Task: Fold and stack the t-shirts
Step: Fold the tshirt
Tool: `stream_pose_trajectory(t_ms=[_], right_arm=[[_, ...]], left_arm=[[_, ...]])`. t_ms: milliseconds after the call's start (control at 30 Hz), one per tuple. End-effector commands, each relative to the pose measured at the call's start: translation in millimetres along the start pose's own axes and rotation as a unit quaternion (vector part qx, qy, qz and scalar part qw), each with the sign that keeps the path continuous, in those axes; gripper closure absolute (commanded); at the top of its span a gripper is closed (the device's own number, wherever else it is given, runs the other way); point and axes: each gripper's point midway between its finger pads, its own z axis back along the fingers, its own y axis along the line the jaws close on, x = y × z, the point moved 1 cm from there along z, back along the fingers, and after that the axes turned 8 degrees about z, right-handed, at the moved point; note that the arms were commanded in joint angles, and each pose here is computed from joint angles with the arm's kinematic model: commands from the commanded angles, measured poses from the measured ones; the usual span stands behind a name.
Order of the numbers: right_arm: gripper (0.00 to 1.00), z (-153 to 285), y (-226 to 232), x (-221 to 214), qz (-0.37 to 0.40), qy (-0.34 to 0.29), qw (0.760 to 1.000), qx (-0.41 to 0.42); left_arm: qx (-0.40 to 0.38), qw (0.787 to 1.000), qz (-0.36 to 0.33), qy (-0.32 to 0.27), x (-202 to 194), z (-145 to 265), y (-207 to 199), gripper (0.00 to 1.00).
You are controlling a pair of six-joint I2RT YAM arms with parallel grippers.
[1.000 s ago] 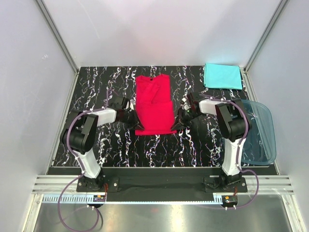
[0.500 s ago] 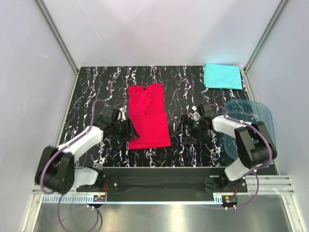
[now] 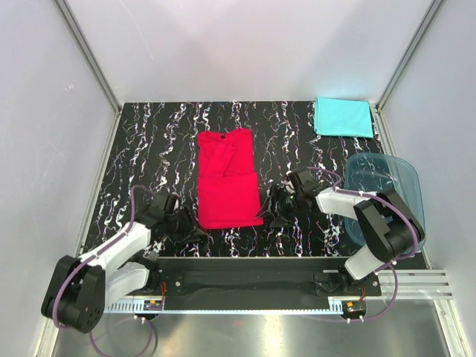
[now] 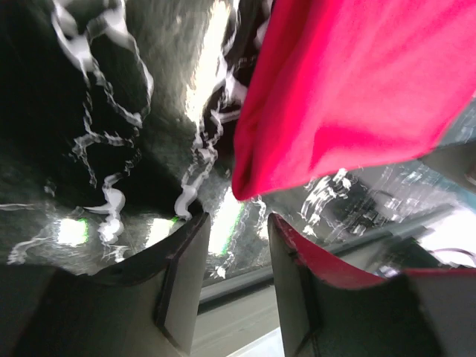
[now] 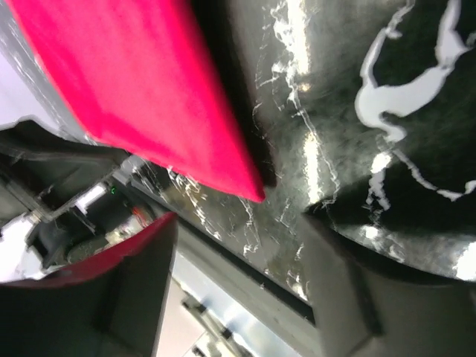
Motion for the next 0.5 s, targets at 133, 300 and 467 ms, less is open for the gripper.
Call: stream_pose_trajectory(t_ms=[133, 300, 467], right_arm=[[0.38, -23.4, -19.4, 0.9, -0.009, -0.037, 0.997, -0.066], [0.40, -23.1, -25.3, -1.6, -0.032, -0.052, 0.995, -0.082], [0.46, -23.3, -34.4, -6.4, -0.056, -0.061, 0.993, -0.087]], left_arm=[[-0.030, 0.998, 0.037, -0.043, 12.1, -4.3, -4.0, 0.52], [-0.033, 0.997, 0.049, -0.051, 14.2, -3.5, -5.1, 0.49], [-0.025, 0.995, 0.079, -0.055, 13.9, -8.0, 0.9, 0.49]])
